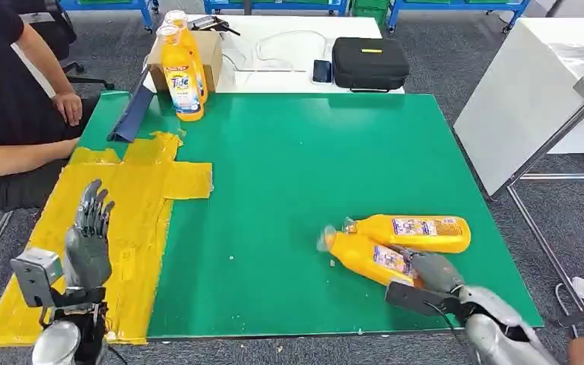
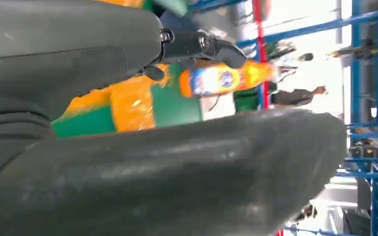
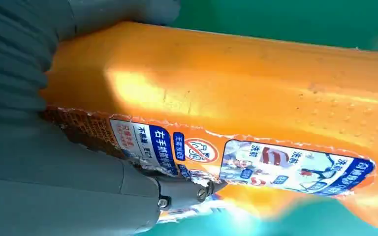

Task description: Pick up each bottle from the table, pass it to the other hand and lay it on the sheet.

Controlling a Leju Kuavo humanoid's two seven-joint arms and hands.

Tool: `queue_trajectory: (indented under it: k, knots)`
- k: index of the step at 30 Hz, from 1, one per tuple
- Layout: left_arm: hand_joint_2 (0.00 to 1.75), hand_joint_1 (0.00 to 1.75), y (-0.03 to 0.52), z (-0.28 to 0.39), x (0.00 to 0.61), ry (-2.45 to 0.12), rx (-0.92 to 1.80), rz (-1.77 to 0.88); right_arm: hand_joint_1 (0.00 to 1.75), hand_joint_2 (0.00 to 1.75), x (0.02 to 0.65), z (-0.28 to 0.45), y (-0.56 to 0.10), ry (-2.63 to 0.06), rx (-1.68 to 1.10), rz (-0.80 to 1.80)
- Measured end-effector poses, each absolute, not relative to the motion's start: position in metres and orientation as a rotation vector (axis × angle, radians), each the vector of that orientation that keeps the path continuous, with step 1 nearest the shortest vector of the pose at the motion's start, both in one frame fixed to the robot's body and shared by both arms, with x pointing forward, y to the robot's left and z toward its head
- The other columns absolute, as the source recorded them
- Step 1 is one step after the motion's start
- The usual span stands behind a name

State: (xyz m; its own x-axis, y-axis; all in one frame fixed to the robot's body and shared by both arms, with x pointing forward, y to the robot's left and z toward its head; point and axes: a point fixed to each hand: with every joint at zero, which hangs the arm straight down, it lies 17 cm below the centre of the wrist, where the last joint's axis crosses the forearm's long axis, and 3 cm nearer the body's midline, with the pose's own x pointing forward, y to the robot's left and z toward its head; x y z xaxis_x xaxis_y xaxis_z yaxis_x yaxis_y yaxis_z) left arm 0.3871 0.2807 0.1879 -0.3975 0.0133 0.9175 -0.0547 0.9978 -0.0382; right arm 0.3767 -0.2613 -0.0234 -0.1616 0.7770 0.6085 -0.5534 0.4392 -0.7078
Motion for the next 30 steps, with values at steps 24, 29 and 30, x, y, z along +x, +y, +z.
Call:
queue_trajectory:
  k: [24,29,30]
  knots:
    - [1.75,0.00,0.139,0.235,0.350,-2.011,-0.437,0.130,1.75,1.75,0.395,0.158,-0.084,-1.818,0.004,0.518]
    - [1.75,0.00,0.132,0.236,0.350,-1.975,-0.506,0.165,1.75,1.75,0.389,0.164,-0.047,-1.844,-0.004,0.604]
    - [1.75,0.00,0.133,0.235,0.351,-1.966,-0.520,0.177,1.75,1.75,0.386,0.163,-0.039,-1.846,-0.006,0.632]
